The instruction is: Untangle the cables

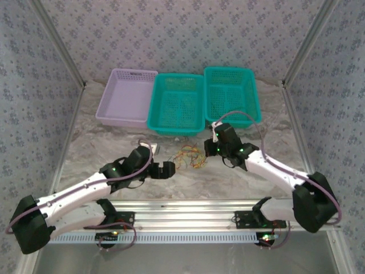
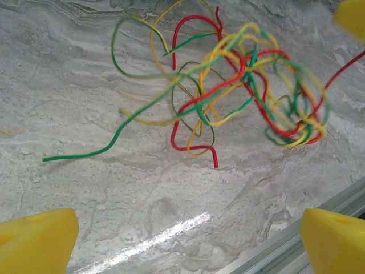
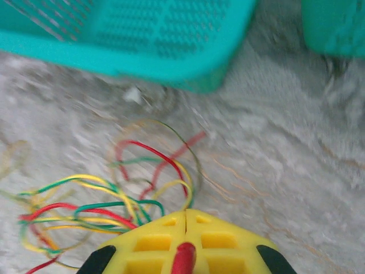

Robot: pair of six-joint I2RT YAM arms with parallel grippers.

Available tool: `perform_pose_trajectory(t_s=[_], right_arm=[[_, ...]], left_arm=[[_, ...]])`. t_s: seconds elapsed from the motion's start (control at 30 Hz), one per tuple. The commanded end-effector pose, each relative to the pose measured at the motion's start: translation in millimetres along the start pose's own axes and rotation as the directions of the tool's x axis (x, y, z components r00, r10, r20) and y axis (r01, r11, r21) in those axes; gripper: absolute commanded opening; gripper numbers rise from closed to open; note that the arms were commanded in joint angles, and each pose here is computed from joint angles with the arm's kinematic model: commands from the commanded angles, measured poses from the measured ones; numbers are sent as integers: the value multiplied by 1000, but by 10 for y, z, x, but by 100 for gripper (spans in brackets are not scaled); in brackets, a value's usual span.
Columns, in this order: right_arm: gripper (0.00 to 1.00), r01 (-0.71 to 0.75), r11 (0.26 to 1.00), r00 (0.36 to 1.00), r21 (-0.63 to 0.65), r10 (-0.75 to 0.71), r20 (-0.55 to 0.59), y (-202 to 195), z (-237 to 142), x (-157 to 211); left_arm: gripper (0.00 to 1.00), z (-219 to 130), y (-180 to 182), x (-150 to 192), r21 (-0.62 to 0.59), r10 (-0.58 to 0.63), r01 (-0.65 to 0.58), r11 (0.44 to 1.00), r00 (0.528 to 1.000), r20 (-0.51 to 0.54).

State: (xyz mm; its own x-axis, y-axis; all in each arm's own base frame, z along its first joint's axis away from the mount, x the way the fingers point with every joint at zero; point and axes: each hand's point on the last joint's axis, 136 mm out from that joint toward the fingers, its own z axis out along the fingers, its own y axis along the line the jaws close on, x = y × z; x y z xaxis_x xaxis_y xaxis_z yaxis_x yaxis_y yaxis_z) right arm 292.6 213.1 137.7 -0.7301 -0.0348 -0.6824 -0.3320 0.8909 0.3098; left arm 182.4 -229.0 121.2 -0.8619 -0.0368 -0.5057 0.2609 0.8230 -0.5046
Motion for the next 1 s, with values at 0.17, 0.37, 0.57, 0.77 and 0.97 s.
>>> perform_pose_trajectory(t_s=[0.17,0.37,0.57,0.77,0.97], right_arm=[[0,40,997,994,-61,-33,108,300,-447,-421],[0,34,995,993,-97,-23,119,386,-518,-480],[0,26,993,990,-115,-9,142,436,-659,-579],[0,6,987,987,-162,20,160,494,-820,-681],[0,-36,974,985,-223,72,156,581,-929,-732]], left_arm=[[100,63,-127,-37,30,-1,1,1000,1000,3],[100,249,-60,101,6,-5,6,1000,999,-51],[96,340,47,172,-33,10,-12,999,998,-57],[92,209,177,136,-41,33,-31,999,999,33],[81,220,201,217,5,33,-33,999,998,47]])
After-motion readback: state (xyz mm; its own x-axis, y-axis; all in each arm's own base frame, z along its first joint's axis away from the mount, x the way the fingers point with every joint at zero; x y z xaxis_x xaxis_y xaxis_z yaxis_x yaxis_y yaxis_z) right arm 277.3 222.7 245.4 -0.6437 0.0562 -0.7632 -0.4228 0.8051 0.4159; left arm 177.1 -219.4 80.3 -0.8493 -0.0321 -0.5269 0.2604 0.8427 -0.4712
